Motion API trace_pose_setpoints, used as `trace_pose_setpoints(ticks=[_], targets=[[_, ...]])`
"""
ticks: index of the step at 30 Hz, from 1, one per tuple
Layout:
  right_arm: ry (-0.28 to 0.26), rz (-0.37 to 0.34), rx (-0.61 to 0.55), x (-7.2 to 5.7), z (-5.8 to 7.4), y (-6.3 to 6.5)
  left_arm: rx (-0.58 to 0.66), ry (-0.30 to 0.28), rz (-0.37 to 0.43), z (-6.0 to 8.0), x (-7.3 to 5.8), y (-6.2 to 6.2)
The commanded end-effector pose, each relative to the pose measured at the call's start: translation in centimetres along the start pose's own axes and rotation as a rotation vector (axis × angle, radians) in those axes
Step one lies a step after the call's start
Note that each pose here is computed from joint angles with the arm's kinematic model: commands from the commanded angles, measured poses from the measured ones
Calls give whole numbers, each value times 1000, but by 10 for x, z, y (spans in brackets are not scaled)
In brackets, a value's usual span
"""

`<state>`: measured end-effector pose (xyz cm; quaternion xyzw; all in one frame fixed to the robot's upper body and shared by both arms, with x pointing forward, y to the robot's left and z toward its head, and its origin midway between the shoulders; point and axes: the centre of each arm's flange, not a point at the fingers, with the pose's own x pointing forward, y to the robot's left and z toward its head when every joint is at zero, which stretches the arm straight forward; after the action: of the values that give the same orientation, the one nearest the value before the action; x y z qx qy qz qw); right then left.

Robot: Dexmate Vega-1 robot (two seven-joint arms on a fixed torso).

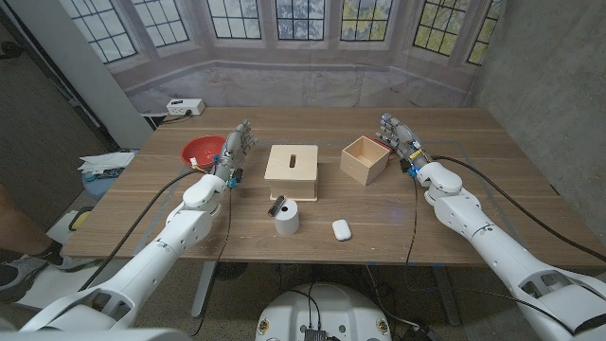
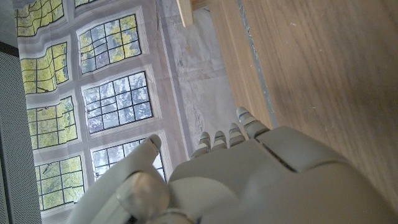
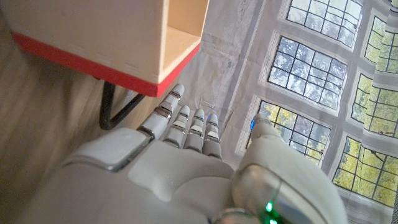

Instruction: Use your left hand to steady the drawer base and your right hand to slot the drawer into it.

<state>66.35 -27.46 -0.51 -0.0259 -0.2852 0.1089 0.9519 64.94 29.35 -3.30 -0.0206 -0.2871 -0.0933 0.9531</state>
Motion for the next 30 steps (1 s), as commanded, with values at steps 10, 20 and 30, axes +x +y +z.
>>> trace_pose_setpoints(ticks=[10,20,30], targets=[[72,-5,-198,-6,27,2,17,2,-12,1,5,5],[130,10,-358,-4,45,6,13,1,-6,-2,6,5],[172,21,-479,-2,60,11,10,2,8,-4,3,7]])
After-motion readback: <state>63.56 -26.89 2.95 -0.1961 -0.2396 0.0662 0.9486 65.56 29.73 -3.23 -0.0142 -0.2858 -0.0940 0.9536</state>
